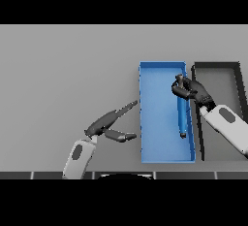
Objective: Pick up the blue pipe and place it into the blue bin.
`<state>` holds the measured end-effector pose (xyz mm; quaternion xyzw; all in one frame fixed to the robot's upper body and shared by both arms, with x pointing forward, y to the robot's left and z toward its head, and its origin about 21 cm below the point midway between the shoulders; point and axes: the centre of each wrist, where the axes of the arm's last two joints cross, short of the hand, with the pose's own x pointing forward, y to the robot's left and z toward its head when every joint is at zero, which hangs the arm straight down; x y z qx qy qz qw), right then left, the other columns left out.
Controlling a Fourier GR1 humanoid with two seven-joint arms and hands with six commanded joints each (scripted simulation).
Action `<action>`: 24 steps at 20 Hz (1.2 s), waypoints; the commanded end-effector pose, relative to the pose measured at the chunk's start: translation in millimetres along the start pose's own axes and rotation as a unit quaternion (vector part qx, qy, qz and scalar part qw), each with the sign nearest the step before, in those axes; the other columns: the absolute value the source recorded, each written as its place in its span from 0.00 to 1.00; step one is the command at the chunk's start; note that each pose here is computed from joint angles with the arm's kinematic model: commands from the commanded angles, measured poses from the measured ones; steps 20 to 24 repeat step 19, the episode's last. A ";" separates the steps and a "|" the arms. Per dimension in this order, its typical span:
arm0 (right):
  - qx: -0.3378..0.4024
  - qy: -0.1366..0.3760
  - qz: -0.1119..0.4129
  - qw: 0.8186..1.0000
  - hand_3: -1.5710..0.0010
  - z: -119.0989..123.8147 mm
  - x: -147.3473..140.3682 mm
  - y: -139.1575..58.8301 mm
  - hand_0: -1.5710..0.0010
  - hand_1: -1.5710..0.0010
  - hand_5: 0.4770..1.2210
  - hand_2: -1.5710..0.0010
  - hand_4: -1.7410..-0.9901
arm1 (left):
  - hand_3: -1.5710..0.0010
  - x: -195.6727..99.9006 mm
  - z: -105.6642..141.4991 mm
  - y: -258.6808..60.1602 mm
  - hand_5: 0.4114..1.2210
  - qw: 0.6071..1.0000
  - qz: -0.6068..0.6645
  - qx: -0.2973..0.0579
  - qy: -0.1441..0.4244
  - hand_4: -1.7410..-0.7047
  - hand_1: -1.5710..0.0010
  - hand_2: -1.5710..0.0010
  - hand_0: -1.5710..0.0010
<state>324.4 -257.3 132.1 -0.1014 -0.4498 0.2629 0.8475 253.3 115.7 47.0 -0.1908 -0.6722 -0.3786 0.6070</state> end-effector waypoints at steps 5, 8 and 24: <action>0.015 0.002 0.041 0.999 0.98 -3.9 0.8 7.5 0.96 0.96 0.46 0.96 0.91 | 1.00 -3.5 1.9 -3.3 0.02 1.000 -0.005 0.003 0.006 0.83 1.00 1.00 1.00; 0.013 0.037 0.057 0.998 0.99 -7.1 -5.1 9.0 0.98 0.98 0.35 0.98 0.94 | 1.00 -1.6 0.4 -0.3 0.02 1.000 -0.007 0.004 0.007 0.82 1.00 1.00 1.00; 0.018 0.044 0.069 0.996 1.00 -10.6 -9.4 8.3 1.00 1.00 0.22 1.00 0.96 | 1.00 4.3 -7.1 -0.9 0.02 1.000 -0.009 0.006 0.005 0.83 1.00 1.00 1.00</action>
